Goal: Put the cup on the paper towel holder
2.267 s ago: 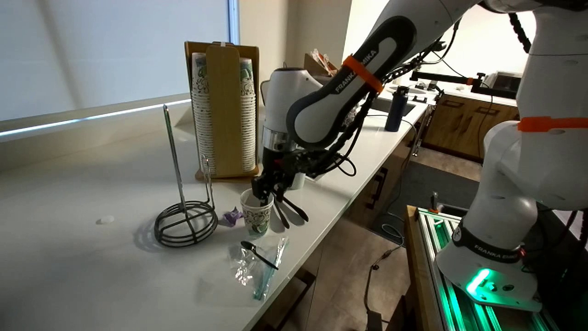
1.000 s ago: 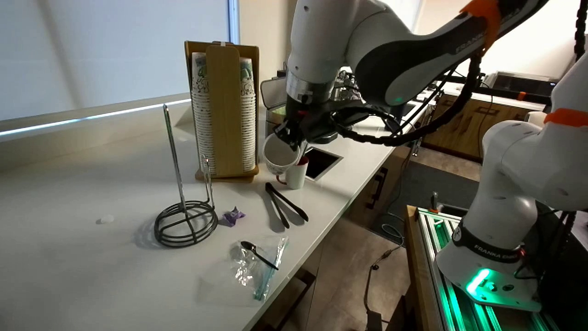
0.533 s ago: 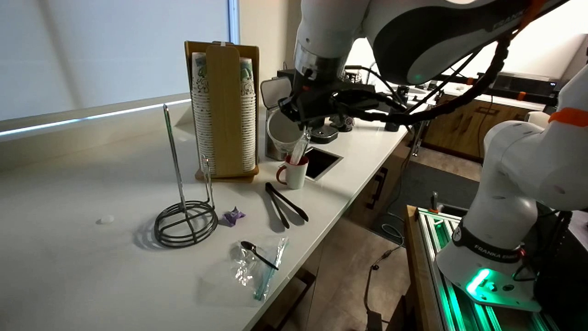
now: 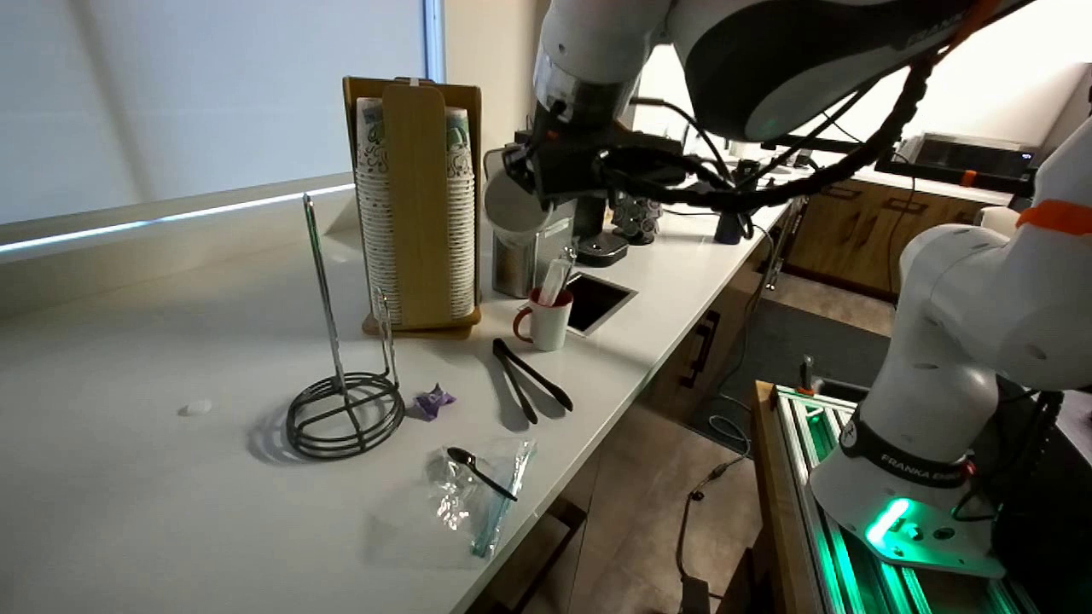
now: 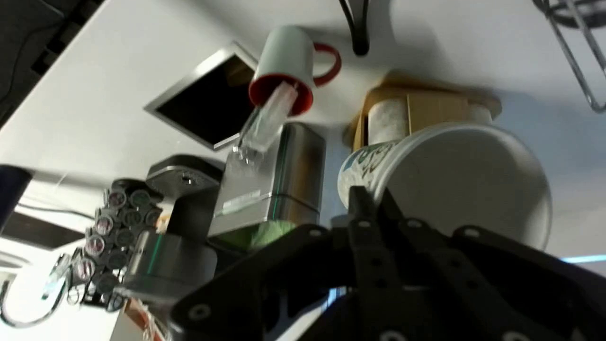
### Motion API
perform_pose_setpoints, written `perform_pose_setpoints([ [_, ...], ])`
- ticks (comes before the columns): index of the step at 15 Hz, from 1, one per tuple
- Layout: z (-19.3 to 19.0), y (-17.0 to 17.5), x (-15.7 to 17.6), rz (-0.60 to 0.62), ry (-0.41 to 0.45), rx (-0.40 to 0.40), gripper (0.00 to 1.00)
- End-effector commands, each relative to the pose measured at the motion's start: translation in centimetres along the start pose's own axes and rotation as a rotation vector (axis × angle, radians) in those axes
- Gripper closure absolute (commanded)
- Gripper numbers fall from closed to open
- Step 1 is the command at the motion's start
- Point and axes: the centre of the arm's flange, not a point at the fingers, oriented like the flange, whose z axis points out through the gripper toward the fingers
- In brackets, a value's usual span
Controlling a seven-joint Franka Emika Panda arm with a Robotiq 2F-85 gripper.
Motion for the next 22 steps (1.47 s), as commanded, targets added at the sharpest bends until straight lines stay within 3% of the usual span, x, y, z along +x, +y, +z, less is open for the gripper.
perform_pose_setpoints([
  [1, -5.4, -3.6, 4.5, -0.001, 0.205, -0.021, 0.99],
  [5, -9.5, -7.5, 6.0, -0.05, 0.449, -0.057, 0.99],
  [9, -8.0, -9.6, 5.5, -0.107, 0.653, -0.182, 0.99],
  [10, -9.0, -7.3, 5.7, -0.101, 0.59, -0.119, 0.94],
  [15, -7.8, -9.0, 5.2, -0.119, 0.657, -0.208, 0.99],
  [19, -8.7, -16.0, 3.0, -0.2, 0.757, -0.242, 0.99],
  [22, -7.6, -20.7, -0.4, -0.326, 0.8, -0.271, 0.99],
])
